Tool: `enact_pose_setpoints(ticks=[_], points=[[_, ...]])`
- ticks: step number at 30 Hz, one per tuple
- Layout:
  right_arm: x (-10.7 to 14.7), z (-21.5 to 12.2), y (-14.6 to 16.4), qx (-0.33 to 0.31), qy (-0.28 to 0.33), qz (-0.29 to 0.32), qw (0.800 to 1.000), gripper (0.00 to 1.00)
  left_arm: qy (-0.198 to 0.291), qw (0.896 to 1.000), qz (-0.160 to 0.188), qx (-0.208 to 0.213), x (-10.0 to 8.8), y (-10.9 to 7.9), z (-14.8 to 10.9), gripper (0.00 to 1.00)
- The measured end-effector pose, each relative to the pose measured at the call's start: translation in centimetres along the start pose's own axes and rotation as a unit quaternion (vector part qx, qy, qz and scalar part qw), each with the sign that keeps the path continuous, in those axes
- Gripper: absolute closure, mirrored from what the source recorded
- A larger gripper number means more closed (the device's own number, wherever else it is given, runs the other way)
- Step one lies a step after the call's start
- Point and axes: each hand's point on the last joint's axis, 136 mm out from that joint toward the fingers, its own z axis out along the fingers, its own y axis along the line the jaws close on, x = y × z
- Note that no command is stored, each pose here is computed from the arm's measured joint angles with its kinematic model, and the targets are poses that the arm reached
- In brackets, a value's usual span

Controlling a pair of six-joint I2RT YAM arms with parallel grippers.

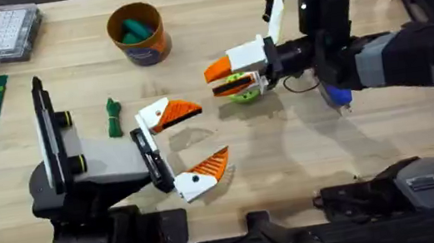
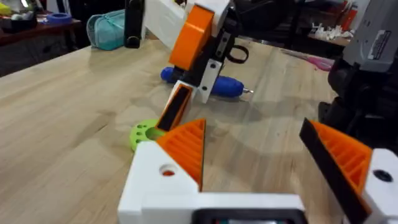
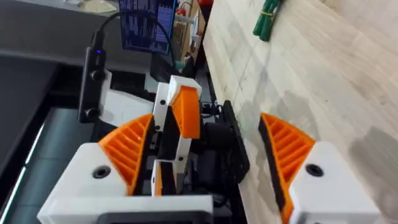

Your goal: Pick up the gripper from the table and insert it into the empty holder that is missing its gripper. Then pick up a screw, insert it into the mounting hole, and use the screwdriver to tighten it. Finally, clean up the table by picking up the vegetable and placing it into the bucket.

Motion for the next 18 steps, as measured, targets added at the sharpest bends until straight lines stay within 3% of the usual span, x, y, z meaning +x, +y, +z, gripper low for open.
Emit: enact_pose_setpoints(ticks=[7,13,18], points=[[0.8,1.3,0.1,0.0,0.014,-0.014,1.0,0.024,0.0,1.0,0.0,0.0,0.0,0.0,0.0,0.011],[0.9,2.1,-1.6,-0.003,0.021,-0.009,1.0,0.024,0.0,1.0,0.0,0.0,0.0,0.0,0.0,0.011],[-0.1,2.6,0.7,-0.037,0.011,-0.068,0.997,0.024,0.0,1.0,-0.001,0.0,0.0,0.0,0.0,0.011]])
